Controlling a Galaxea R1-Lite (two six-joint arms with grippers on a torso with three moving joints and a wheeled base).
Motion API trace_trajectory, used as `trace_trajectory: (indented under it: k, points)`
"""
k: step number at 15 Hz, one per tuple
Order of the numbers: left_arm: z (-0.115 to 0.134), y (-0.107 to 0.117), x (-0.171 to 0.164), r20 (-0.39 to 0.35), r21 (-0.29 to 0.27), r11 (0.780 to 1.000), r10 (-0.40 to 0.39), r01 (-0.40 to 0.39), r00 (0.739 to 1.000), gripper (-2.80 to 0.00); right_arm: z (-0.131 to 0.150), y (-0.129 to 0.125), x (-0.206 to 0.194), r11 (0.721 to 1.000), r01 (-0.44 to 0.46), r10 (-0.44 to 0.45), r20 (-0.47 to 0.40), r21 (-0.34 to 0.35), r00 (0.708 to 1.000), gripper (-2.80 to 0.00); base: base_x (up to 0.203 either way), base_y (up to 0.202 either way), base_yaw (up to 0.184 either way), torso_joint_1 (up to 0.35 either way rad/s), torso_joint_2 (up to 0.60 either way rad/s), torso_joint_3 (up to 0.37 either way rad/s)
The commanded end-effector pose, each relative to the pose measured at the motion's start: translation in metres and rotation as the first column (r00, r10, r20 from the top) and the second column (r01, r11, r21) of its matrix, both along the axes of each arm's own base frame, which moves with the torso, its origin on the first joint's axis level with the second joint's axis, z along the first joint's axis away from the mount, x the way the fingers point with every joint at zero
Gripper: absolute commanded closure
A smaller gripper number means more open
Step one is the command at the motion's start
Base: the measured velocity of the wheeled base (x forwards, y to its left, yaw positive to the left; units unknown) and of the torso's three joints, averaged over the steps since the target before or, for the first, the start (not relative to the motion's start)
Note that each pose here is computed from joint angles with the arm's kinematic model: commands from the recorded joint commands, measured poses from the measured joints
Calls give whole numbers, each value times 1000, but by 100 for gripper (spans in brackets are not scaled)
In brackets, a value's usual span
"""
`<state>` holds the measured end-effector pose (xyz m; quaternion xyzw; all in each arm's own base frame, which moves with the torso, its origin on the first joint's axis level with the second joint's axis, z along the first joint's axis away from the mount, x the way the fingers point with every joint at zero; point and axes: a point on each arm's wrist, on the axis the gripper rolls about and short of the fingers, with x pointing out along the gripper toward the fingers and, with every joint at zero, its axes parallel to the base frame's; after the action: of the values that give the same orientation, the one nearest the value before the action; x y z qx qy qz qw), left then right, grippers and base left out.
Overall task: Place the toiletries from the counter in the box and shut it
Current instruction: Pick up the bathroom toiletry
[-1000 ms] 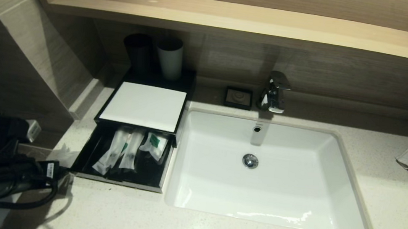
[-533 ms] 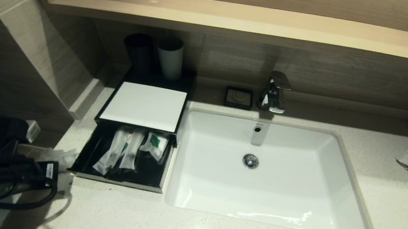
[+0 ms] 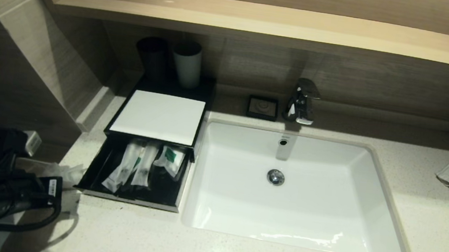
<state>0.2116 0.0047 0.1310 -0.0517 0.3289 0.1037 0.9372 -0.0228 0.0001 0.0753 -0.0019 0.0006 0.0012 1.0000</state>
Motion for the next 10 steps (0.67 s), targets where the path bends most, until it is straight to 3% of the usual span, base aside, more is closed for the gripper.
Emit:
trace_trajectory:
  k: [1,4,8,10]
  points:
    - [9,0,-7,47,-3,1000,3,-3,999,0,0,0,0,1000,-1,1,0,-1,1000,0,0,0,0,0,0,0]
    - [13,0,-12,73,-35,999,28,-26,997,0,0,0,0,1000,0,0,0,-1,1000,0,0,0,0,0,0,0]
    - [22,0,-5,111,-171,979,134,-114,985,0,0,0,0,1000,1,-1,0,-1,1000,0,0,0,0,0,0,0]
    - [30,0,-2,103,-251,953,199,-168,975,0,0,0,0,1000,0,0,0,-1,1000,0,0,0,0,0,0,0]
